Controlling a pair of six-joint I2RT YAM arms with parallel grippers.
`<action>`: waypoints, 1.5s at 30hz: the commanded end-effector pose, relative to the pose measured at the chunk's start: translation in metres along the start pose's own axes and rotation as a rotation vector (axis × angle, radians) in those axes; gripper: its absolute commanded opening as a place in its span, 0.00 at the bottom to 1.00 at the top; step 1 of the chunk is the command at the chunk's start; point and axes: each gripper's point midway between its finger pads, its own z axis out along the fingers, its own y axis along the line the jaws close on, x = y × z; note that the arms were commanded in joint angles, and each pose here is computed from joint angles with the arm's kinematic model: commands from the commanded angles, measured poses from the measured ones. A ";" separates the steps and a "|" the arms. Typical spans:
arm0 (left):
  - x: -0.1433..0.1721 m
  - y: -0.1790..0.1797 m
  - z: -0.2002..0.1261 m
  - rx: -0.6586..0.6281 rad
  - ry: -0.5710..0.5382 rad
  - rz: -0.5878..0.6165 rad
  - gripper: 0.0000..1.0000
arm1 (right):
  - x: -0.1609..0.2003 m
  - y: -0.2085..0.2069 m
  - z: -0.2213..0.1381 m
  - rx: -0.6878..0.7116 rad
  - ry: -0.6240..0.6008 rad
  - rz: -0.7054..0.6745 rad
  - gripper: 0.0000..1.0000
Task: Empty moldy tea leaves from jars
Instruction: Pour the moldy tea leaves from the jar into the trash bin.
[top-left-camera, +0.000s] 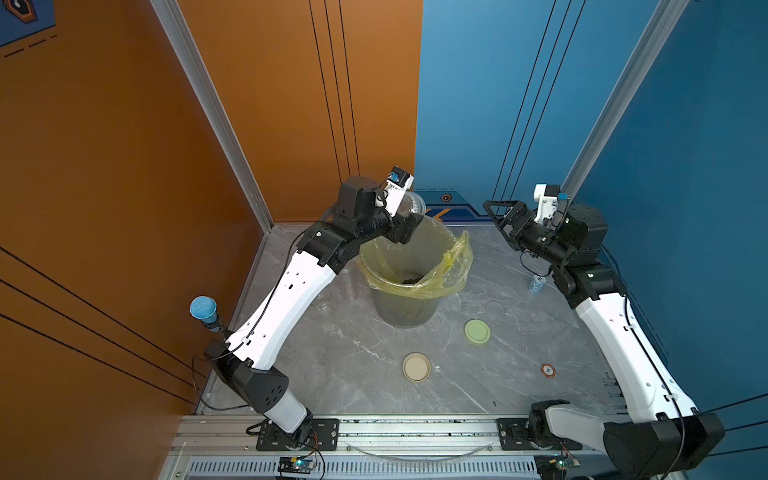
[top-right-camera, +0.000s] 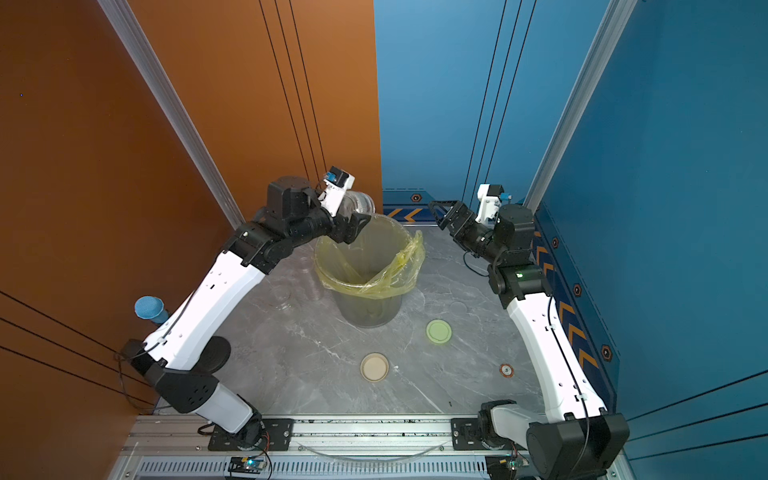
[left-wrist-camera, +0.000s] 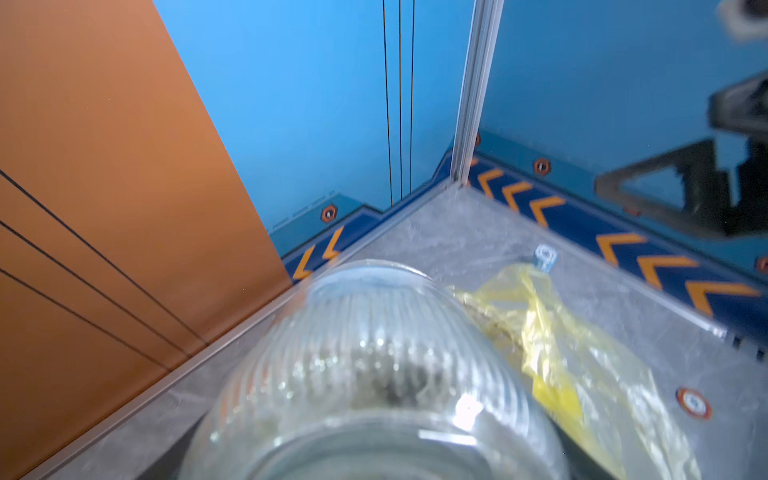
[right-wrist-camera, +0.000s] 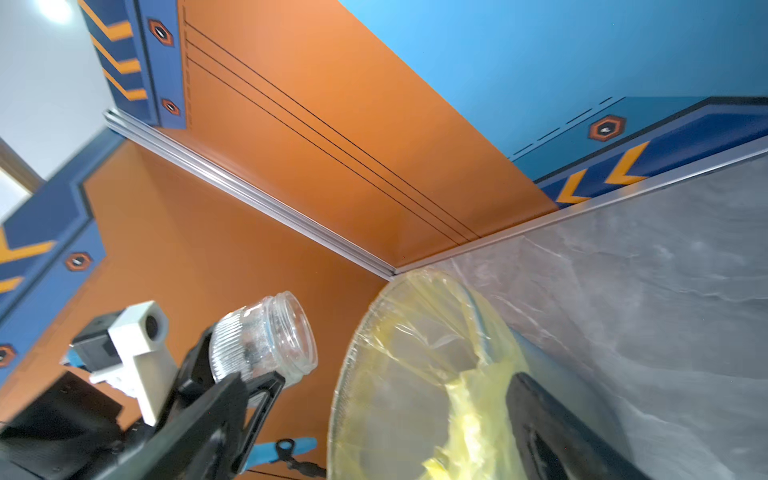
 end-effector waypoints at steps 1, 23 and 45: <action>-0.088 0.005 -0.035 0.037 -0.389 -0.064 0.41 | -0.004 0.051 -0.001 -0.178 -0.046 0.065 1.00; 0.112 -0.001 -0.016 -0.030 0.546 -0.004 0.40 | 0.034 0.041 0.029 -0.076 0.027 0.013 1.00; 0.116 -0.020 0.011 -0.103 0.641 0.213 0.38 | 0.014 0.027 0.007 -0.054 -0.022 0.032 1.00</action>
